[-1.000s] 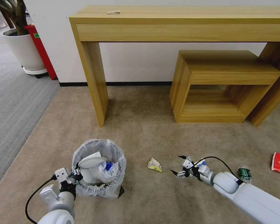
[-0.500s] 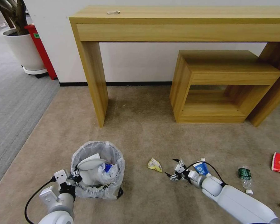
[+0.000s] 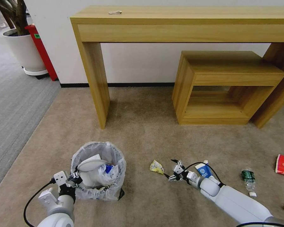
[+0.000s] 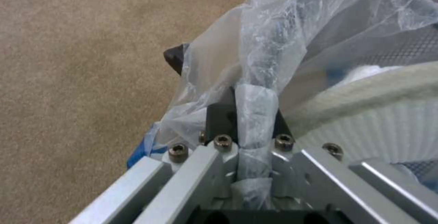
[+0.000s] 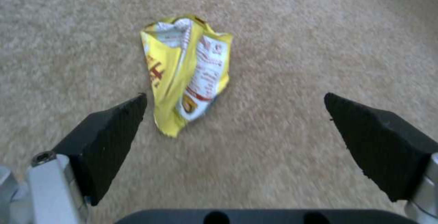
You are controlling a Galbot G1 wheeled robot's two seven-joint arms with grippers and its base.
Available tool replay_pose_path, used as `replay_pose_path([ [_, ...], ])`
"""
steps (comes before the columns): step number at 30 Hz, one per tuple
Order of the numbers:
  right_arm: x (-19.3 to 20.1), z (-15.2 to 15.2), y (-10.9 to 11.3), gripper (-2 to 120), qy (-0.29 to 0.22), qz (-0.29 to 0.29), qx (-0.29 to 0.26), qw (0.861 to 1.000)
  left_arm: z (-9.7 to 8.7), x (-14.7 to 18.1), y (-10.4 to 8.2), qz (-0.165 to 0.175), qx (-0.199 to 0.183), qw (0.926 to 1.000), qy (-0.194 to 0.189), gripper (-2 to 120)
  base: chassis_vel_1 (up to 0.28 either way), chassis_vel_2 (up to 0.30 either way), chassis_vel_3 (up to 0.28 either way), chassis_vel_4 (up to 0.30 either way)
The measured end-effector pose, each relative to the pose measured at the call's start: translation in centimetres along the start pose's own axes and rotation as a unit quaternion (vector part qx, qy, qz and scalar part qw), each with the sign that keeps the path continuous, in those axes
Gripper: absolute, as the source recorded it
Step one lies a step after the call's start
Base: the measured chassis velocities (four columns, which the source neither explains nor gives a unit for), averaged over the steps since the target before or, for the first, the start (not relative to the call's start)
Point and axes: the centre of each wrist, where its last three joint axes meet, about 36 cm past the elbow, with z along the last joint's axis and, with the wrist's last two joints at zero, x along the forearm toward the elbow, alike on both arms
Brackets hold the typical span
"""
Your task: Pick up the trash bin and place the garbage on the floor into it.
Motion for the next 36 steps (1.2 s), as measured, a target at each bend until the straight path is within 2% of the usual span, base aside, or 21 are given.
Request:
replay_pose_path([
  [13, -3.7, -1.2, 1.5, 94, -0.011, -0.019, 0.004, 1.0, -0.6, 0.9, -0.2, 0.004, 0.003, 1.0, -0.006, 1, 0.0, 0.0, 0.0, 0.0],
  [24, -7.2, -1.9, 4.5, 90, -0.021, -0.037, -0.008, 0.999, -1.2, 1.4, -0.3, 0.008, 0.005, 0.9999, -0.01, 1, 0.0, 0.0, 0.0, 0.0],
  [36, -7.1, -0.9, 5.1, 84, -0.015, -0.034, -0.019, 0.999, -1.4, 1.1, -0.2, 0.008, 0.007, 0.9999, -0.01, 1, 0.0, 0.0, 0.0, 0.0],
])
